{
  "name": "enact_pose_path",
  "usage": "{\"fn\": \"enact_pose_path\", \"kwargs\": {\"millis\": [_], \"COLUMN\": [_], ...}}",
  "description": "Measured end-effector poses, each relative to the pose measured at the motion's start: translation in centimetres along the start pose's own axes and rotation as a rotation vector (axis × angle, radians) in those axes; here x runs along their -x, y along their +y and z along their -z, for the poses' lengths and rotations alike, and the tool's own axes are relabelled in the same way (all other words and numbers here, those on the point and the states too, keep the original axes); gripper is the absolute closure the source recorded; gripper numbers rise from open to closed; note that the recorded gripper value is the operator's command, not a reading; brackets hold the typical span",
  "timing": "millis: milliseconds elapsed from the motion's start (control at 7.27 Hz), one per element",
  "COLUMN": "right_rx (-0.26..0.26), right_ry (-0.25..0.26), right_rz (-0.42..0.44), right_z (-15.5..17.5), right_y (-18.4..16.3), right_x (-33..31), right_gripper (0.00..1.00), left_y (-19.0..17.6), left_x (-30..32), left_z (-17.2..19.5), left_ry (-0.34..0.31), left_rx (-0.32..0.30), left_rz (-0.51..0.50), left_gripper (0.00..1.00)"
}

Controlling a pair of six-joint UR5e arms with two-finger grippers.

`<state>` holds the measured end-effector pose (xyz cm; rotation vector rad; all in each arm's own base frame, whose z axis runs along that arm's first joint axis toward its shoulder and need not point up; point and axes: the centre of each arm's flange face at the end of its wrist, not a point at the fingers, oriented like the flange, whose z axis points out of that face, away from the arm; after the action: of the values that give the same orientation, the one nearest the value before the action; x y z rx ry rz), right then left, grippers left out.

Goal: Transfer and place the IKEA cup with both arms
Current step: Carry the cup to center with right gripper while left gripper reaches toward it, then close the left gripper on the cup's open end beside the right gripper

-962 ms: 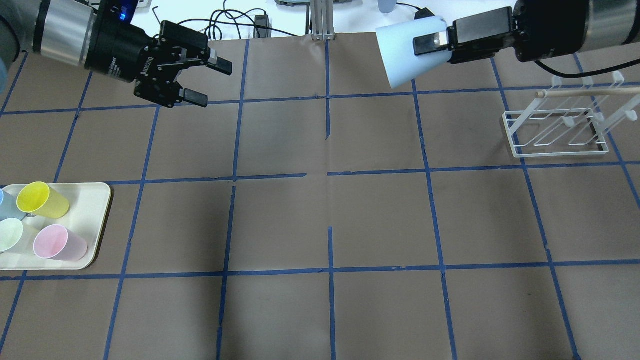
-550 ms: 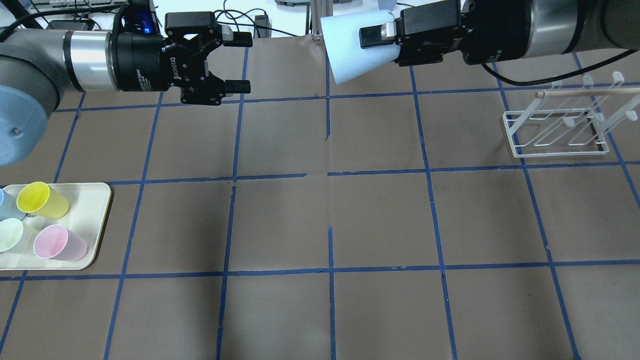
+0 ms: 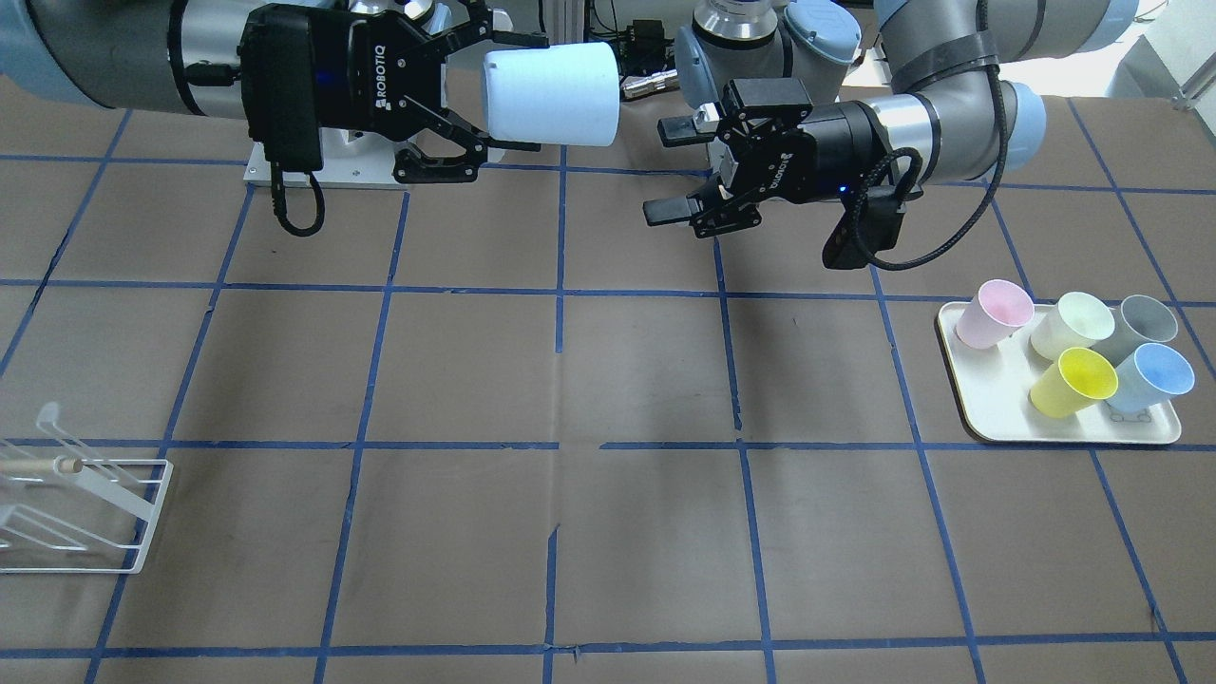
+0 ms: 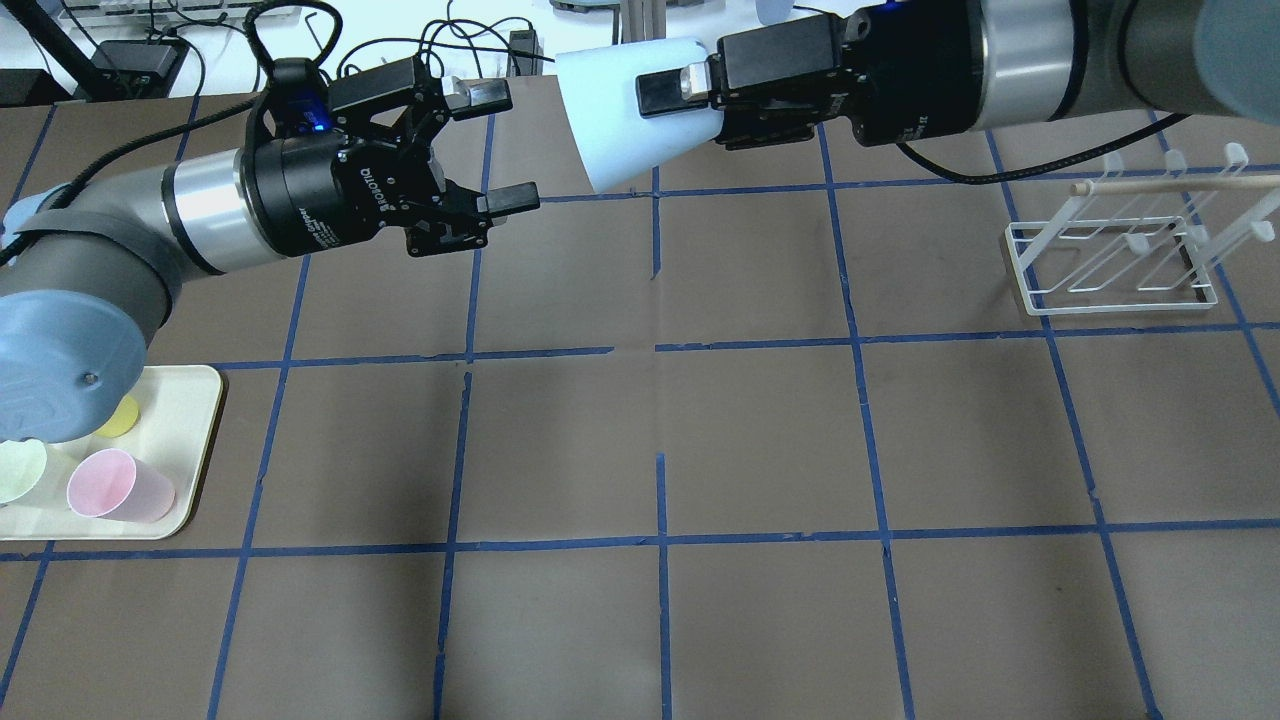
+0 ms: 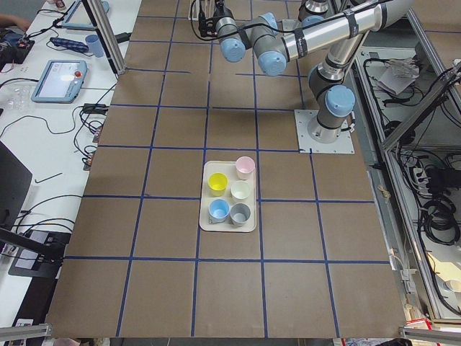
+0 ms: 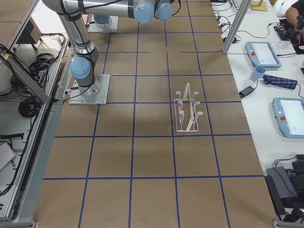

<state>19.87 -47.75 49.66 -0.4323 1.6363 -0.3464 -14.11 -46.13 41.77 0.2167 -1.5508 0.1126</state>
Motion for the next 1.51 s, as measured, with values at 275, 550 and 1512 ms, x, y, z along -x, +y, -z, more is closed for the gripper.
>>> {"fn": "enact_pose_path", "kwargs": {"millis": [275, 550, 1512], "right_rx": [-0.013, -0.012, -0.012], "right_ry": [-0.017, -0.021, -0.023], "right_rz": [0.018, 0.018, 0.011], "right_z": [-0.9, -1.1, -1.2], "right_y": [-0.2, -0.1, -0.1], "right_x": [0.3, 0.4, 0.3], "right_gripper": [0.58, 0.57, 0.55], "left_y": [1.9, 3.2, 3.5], "left_x": [-0.4, -1.2, -0.2], "left_z": [-1.7, -2.1, -2.5], "left_ry": [0.026, 0.065, 0.14], "left_rx": [0.031, 0.031, 0.029], "left_rz": [-0.005, -0.004, 0.204], "left_gripper": [0.0, 0.05, 0.19]}}
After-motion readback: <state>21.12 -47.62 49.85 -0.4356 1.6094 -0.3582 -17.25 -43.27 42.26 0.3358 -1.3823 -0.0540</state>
